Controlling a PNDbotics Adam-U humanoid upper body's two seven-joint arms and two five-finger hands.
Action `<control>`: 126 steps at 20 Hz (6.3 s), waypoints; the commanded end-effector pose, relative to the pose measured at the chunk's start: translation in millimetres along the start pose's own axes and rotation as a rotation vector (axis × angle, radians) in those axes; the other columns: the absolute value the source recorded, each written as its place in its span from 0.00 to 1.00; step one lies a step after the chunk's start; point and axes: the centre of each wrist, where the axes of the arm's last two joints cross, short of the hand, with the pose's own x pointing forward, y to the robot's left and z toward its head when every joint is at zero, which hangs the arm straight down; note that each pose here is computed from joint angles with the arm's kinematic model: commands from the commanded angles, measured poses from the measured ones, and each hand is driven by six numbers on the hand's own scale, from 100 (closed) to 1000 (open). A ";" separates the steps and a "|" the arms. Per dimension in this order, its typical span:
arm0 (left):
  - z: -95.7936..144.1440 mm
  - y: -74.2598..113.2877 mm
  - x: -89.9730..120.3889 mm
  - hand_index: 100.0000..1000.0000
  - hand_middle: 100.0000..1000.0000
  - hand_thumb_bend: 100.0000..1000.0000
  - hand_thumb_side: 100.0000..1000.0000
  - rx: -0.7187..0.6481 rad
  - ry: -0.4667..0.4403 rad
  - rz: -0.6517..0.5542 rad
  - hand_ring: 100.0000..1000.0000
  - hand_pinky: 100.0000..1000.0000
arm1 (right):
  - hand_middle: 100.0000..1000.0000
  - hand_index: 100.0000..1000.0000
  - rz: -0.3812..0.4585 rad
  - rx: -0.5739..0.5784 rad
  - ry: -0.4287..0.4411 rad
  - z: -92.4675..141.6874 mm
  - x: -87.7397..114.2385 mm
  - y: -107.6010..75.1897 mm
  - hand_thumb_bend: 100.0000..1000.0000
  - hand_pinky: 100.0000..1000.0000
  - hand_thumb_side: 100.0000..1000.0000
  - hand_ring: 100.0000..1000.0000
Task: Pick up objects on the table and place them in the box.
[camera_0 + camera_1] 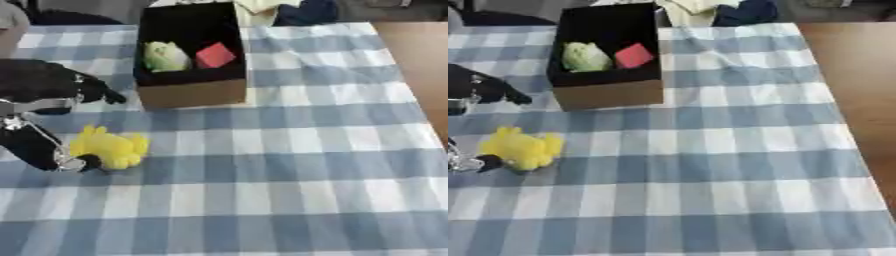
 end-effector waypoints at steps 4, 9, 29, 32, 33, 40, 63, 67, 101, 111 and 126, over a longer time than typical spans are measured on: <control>-0.4 -4.8 -7.6 0.97 0.83 0.30 0.44 -0.039 0.030 -0.013 0.87 0.82 | 0.81 0.93 -0.003 -0.030 -0.018 -1.0 4.8 -9.4 0.17 0.97 0.97 0.96; -4.9 -9.4 -7.7 0.95 0.83 0.30 0.44 -0.050 0.022 -0.006 0.87 0.81 | 0.81 0.93 -0.015 -0.039 -0.006 -0.7 3.7 -9.2 0.16 0.97 0.97 0.96; -31.9 -30.1 -16.9 0.91 0.81 0.26 0.44 -0.127 0.070 -0.003 0.87 0.82 | 0.79 0.92 -0.042 -0.050 0.016 1.2 -0.3 -8.8 0.12 0.96 1.00 0.95; -37.0 -34.5 -18.8 0.91 0.81 0.26 0.44 -0.146 0.070 -0.003 0.87 0.82 | 0.79 0.92 -0.047 -0.055 0.018 1.2 -0.8 -9.2 0.12 0.96 1.00 0.95; -38.2 -35.4 -19.4 0.90 0.81 0.25 0.44 -0.149 0.070 -0.002 0.87 0.82 | 0.79 0.92 -0.048 -0.057 0.019 1.3 -1.0 -9.3 0.12 0.96 1.00 0.95; -42.6 -39.4 -23.2 0.87 0.77 0.18 0.43 -0.159 0.077 0.015 0.85 0.80 | 0.78 0.92 -0.053 -0.056 0.027 2.1 -2.5 -8.9 0.10 0.96 1.00 0.95; -47.5 -45.4 -29.5 0.63 0.49 0.00 0.12 0.085 0.189 -0.090 0.65 0.59 | 0.78 0.91 -0.069 -0.071 0.048 2.4 -3.0 -7.3 0.10 0.96 1.00 0.95; -41.9 -37.8 -27.1 0.62 0.49 0.00 0.13 0.117 0.206 -0.090 0.64 0.57 | 0.78 0.91 -0.071 -0.071 0.050 2.4 -3.0 -7.2 0.10 0.96 1.00 0.95; -21.8 98.2 -9.5 0.65 0.52 0.00 0.45 0.675 0.265 0.063 0.62 0.48 | 0.77 0.91 -0.083 -0.082 0.040 2.7 -4.3 -8.2 0.06 0.96 1.00 0.95; -92.9 99.8 -8.4 0.65 0.52 0.00 0.43 0.730 0.286 0.144 0.62 0.47 | 0.77 0.91 -0.106 -0.081 0.032 1.8 -1.6 -6.1 0.06 0.96 1.00 0.95; -151.6 60.7 -17.5 0.82 0.72 0.13 0.50 0.656 0.420 0.079 0.83 0.78 | 0.77 0.91 -0.125 -0.093 0.033 1.3 -0.9 -5.7 0.05 0.96 1.00 0.95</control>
